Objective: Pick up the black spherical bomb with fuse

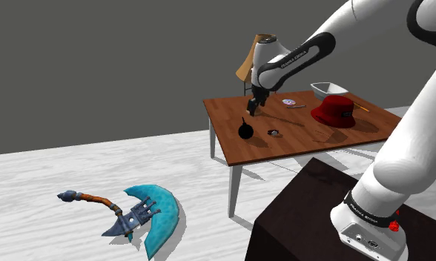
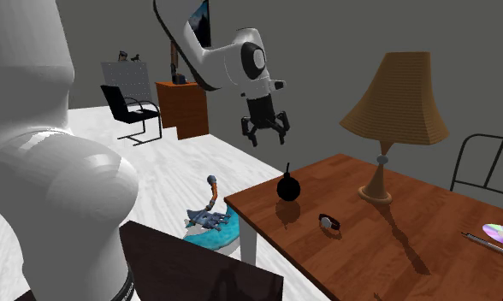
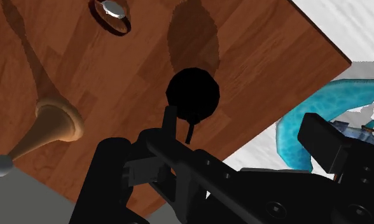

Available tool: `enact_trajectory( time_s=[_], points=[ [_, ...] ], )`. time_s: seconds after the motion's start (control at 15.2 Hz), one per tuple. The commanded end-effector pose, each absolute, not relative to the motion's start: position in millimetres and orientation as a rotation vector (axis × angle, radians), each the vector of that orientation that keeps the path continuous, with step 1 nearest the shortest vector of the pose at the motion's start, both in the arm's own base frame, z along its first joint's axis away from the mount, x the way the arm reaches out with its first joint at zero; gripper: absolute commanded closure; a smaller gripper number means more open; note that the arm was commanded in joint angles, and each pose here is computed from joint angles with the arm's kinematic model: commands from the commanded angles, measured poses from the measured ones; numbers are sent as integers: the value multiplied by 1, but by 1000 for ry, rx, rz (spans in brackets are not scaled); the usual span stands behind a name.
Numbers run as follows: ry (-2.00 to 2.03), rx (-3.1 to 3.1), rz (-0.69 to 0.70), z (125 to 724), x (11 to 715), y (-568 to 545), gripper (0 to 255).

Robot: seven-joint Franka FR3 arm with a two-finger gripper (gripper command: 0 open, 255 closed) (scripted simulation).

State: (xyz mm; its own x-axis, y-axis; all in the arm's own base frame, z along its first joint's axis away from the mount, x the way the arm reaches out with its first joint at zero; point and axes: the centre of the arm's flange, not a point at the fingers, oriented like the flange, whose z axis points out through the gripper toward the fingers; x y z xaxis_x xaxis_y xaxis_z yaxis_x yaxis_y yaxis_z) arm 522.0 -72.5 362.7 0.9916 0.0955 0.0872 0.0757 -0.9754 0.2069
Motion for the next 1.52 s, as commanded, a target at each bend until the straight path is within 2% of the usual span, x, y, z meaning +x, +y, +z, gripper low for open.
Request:
enact_trajectory(
  time_s=[0.0, 0.66, 1.25, 1.32, 1.45],
  points=[
    [133, 2925, 142, 344, 539, -78, 0],
    [157, 2899, 137, 255, 624, -110, 0],
    [157, 2899, 137, 215, 624, -110, 0],
    [157, 2899, 137, 215, 624, -110, 255],
    [157, 2899, 137, 215, 624, -110, 255]
  ],
)
